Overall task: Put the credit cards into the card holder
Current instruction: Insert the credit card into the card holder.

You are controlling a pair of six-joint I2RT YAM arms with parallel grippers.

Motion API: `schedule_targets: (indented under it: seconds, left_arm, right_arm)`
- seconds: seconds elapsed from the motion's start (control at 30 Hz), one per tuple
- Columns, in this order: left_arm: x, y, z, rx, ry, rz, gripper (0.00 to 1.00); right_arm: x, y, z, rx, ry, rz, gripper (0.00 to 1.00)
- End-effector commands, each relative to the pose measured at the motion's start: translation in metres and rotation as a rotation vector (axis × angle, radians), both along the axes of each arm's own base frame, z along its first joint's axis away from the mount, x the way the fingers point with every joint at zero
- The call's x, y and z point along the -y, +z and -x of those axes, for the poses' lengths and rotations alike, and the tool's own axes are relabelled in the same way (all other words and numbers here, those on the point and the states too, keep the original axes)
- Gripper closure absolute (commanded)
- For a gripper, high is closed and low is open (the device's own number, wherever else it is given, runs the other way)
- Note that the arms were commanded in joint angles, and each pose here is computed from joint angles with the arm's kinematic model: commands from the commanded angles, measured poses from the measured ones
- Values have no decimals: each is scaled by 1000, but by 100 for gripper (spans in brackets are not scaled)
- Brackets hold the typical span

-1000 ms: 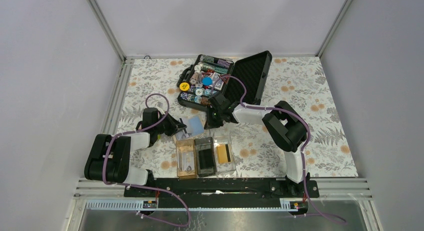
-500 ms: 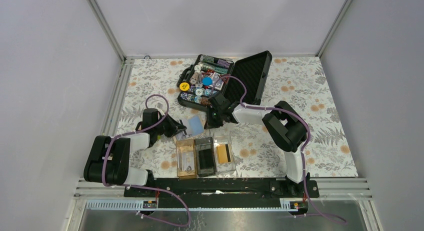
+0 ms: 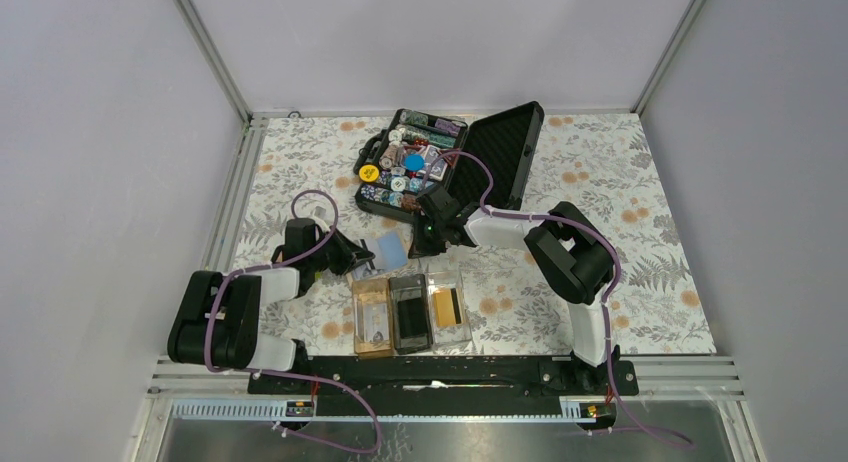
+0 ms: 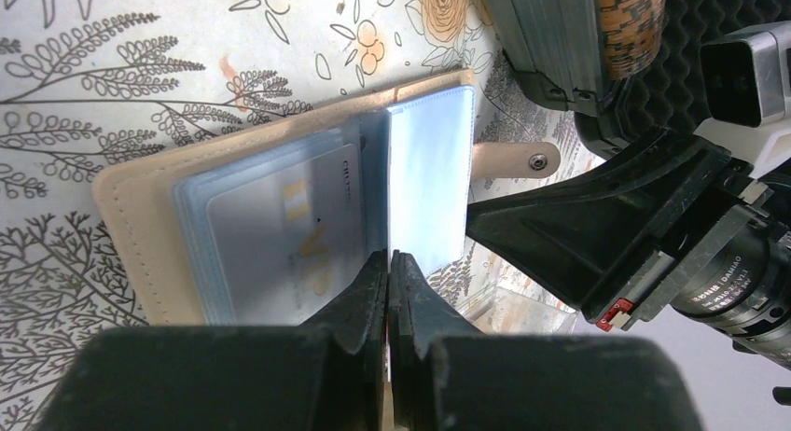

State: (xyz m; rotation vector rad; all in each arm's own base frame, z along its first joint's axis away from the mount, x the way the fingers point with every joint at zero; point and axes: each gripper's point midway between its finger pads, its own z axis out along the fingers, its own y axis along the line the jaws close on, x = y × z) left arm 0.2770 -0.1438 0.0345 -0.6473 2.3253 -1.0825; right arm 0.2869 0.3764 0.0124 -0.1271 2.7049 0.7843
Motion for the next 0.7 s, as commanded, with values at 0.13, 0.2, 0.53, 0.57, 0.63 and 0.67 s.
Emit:
schedule_targets:
  seconds: [0.13, 0.2, 0.53, 0.57, 0.63, 0.67]
  left_arm:
    - [7, 2, -4, 42, -44, 33, 100]
    - [7, 2, -3, 40, -46, 34, 100]
    - [7, -1, -6, 31, -56, 27, 100]
    - [6, -2, -6, 28, -55, 17, 100]
    - [3, -4, -7, 18, -46, -8, 100]
    - [2, -5, -8, 14, -42, -18, 100]
  right_arm:
    - [-1, -3, -3, 10, -16, 35, 100]
    - [-1, -3, -4, 12, -16, 36, 100]
    - [-3, -2, -5, 16, -12, 40, 100]
    - [-3, -2, -5, 16, -12, 40, 100]
    - [-3, -1, -5, 17, -12, 40, 100]
    - [-3, -1, -5, 17, -12, 41, 100]
